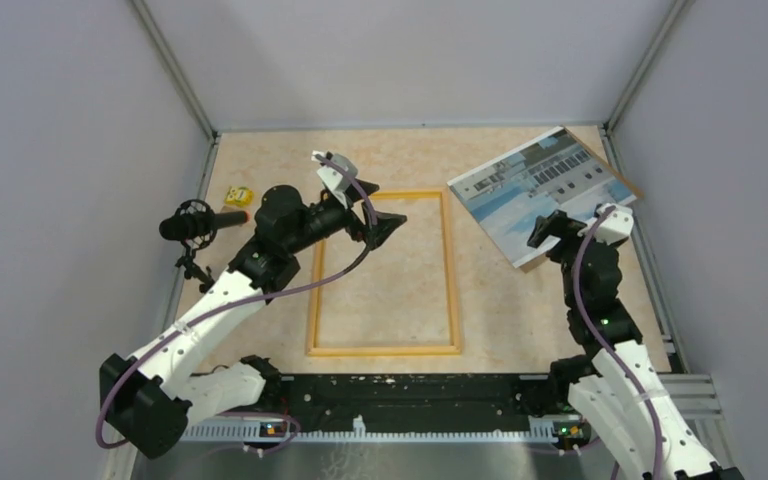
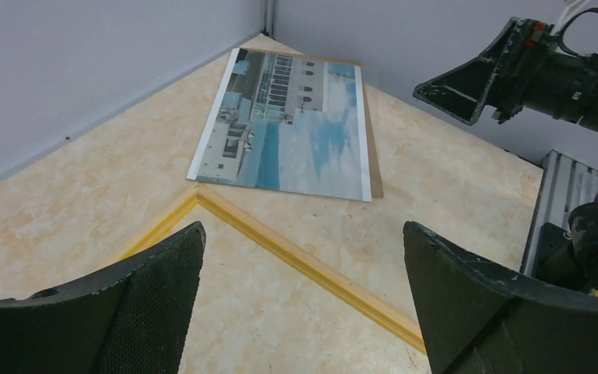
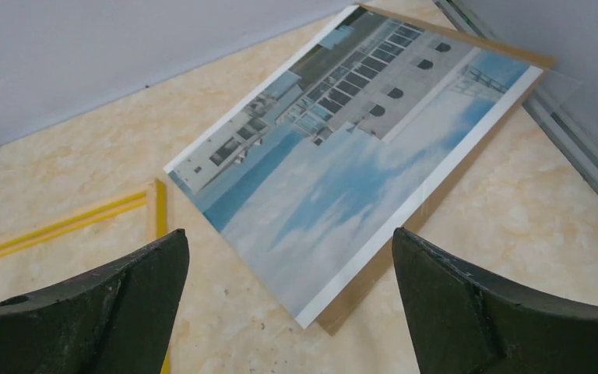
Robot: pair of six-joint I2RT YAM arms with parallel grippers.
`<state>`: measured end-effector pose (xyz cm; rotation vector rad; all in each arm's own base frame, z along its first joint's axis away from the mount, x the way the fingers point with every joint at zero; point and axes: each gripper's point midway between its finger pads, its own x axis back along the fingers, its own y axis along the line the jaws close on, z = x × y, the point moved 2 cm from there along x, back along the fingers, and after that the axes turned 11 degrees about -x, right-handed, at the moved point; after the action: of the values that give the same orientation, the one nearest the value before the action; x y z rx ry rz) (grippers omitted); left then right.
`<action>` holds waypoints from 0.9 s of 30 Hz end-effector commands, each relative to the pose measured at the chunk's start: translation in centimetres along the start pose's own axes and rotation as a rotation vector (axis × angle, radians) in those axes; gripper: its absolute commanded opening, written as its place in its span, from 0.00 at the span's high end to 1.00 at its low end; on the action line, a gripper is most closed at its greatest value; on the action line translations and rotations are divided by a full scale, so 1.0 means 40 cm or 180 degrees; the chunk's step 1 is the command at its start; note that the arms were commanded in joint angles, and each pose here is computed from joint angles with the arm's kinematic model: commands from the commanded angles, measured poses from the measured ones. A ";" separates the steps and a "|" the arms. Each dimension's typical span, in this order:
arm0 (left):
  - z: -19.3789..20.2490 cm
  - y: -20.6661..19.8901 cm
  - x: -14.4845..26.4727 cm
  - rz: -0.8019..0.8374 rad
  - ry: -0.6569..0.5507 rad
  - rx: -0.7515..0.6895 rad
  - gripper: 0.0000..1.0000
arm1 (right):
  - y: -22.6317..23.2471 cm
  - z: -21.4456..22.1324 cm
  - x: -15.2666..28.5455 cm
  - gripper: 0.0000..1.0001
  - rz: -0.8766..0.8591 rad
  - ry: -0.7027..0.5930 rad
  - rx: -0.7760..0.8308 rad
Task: Put the photo into the frame
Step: Pick up the photo frame item at the center of the board.
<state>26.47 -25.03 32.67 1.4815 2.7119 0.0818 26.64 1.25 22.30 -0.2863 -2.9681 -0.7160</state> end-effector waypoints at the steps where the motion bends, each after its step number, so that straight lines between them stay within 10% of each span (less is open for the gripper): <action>1: -0.060 -0.025 -0.003 0.0133 -0.0166 -0.0068 0.01 | -0.015 -0.022 -0.001 0.01 0.0255 -0.0044 -0.0150; 14: -0.013 0.109 0.009 -0.1046 0.0222 0.0218 0.01 | -0.041 0.088 -0.021 0.01 0.0699 0.0628 -0.0384; 27: -0.015 0.097 0.005 -0.0956 0.0217 0.0270 0.01 | -0.033 0.235 -0.040 0.01 0.0313 0.1374 -0.1679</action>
<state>29.56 -22.54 31.22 1.0966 3.0434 0.0526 27.19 2.49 12.17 -0.4243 -2.3956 -1.1121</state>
